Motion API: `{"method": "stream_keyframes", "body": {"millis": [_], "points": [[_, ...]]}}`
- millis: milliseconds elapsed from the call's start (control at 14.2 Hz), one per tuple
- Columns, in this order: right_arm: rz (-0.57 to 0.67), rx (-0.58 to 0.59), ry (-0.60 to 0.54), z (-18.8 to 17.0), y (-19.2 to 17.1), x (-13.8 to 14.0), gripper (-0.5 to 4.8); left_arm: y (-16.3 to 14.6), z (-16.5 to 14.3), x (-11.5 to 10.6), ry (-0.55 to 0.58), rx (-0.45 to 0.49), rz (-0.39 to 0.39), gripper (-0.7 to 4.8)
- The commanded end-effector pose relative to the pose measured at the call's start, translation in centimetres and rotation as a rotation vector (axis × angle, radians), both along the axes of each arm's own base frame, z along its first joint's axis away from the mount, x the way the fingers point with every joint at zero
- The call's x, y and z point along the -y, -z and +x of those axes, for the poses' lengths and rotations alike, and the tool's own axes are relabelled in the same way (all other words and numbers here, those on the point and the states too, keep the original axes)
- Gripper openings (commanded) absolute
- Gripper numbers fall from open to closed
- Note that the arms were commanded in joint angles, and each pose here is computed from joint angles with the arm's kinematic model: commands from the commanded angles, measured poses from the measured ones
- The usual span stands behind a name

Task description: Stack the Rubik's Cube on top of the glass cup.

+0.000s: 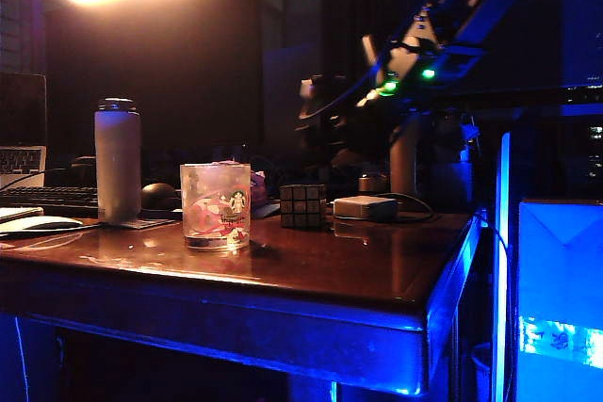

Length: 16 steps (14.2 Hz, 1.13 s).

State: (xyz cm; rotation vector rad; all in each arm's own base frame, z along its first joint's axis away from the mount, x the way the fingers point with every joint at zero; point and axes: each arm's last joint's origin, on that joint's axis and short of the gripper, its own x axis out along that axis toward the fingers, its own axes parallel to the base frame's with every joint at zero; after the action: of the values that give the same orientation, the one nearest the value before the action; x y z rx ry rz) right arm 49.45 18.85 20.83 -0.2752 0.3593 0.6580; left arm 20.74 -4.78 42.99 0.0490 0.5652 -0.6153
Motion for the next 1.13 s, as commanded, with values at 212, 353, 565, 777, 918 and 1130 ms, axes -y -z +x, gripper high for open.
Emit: {"method": "stream_keyframes", "body": {"millis": [212,353,565,777,918,1130], "points": [[-0.109,0.113,-0.133,-0.2,-0.3,-0.6,4.79,-0.2,0.1,0.0,0.004,0.014,-0.009,-0.03],[-0.103,0.113,-0.178,0.0,0.7,-0.8,4.79,-0.2,0.1,0.0,0.004,0.014,-0.009,-0.03],[-0.093,0.079,-0.215,0.3,2.5,-1.0,4.79,-0.2,0.1,0.0,0.004,0.013,-0.009,-0.03],[-0.095,0.07,-0.216,0.9,4.2,-1.2,4.79,-0.1,0.0,0.0,0.004,0.004,-0.008,-0.03],[-0.085,0.034,-0.211,1.0,4.8,-1.3,4.79,-0.1,0.0,0.0,0.004,0.004,-0.008,-0.03],[-0.058,0.006,-0.194,0.7,3.4,-1.1,4.79,-0.1,0.0,0.0,0.004,0.005,-0.007,-0.03]]}}
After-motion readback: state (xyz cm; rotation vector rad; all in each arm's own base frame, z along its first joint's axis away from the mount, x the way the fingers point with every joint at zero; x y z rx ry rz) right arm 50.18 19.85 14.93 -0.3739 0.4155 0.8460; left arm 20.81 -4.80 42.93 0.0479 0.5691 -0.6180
